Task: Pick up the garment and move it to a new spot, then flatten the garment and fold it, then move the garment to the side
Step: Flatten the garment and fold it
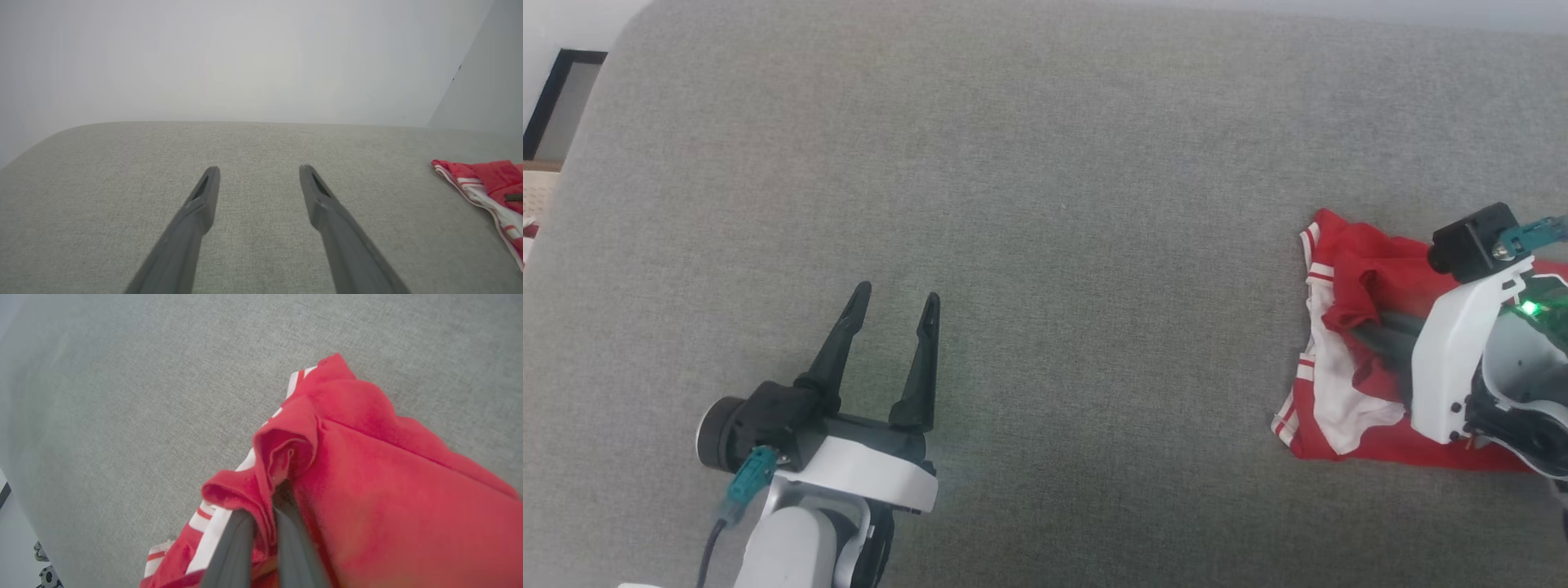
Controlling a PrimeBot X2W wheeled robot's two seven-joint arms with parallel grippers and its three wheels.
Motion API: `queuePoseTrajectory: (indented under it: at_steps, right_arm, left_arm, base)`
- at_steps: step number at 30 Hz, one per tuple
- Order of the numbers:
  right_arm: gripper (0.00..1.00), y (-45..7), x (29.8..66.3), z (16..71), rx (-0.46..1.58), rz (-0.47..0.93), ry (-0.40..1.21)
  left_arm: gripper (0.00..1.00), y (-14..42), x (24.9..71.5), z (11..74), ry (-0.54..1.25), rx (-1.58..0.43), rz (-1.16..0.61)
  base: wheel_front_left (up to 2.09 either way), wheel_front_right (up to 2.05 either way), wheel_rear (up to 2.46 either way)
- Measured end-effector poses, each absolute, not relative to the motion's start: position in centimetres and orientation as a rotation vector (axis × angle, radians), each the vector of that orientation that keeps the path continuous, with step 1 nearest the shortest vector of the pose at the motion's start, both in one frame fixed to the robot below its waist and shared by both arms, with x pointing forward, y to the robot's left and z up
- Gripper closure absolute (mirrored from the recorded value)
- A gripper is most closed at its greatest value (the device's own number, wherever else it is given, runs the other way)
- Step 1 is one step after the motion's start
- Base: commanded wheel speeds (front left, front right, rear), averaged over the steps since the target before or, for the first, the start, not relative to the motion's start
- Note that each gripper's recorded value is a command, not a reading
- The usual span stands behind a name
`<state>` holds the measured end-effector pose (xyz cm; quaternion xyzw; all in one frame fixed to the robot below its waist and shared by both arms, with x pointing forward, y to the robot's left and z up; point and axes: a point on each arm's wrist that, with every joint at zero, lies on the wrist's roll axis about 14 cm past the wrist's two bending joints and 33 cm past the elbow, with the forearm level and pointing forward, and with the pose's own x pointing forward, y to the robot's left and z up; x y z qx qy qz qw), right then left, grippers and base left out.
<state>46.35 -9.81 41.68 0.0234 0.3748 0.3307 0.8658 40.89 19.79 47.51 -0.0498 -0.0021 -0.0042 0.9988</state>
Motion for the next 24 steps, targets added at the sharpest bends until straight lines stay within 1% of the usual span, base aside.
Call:
queuePoseTrajectory:
  at_steps: [4, 5, 6, 7, 11, 17, 18, 24]
  right_arm:
    - [1.0, -9.6, 46.3, 40.9, 0.058, 0.683, 0.789]
    - [0.81, -9.7, 46.5, 41.0, 0.062, 0.675, 0.78]
    - [0.51, -9.8, 46.6, 41.1, 0.066, 0.668, 0.764]
    - [0.0, -9.9, 46.8, 41.4, 0.07, 0.662, 0.747]
    - [0.0, -10.5, 47.7, 43.5, 0.109, 0.631, 0.65]
    - [0.0, -14.2, 48.6, 46.5, 0.143, 0.521, 0.484]
    - [0.0, -14.2, 48.6, 46.5, 0.143, 0.521, 0.484]
    - [0.0, -19.1, 48.4, 47.8, 0.158, 0.367, 0.304]
  left_arm:
    - [0.0, 19.9, 41.1, 47.6, -0.007, -0.099, -0.006]
    - [0.0, 19.9, 41.1, 47.6, -0.007, -0.1, -0.006]
    - [0.0, 19.9, 41.1, 47.5, -0.005, -0.101, -0.005]
    - [0.0, 20.0, 41.1, 47.6, -0.006, -0.101, -0.004]
    - [0.0, 19.9, 41.2, 47.9, -0.015, -0.104, -0.005]
    - [0.0, 19.4, 41.0, 47.8, -0.011, -0.121, -0.022]
    - [0.0, 19.4, 41.0, 47.8, -0.011, -0.121, -0.022]
    - [0.0, 18.5, 41.1, 47.7, -0.007, -0.155, -0.047]
  base:
    - [0.0, 0.0, 0.0]
    - [0.0, 0.0, 0.0]
    - [0.0, 0.0, 0.0]
    - [0.0, 0.0, 0.0]
    - [0.0, 0.0, 0.0]
    - [0.0, 0.0, 0.0]
    - [0.0, 0.0, 0.0]
    - [0.0, 0.0, 0.0]
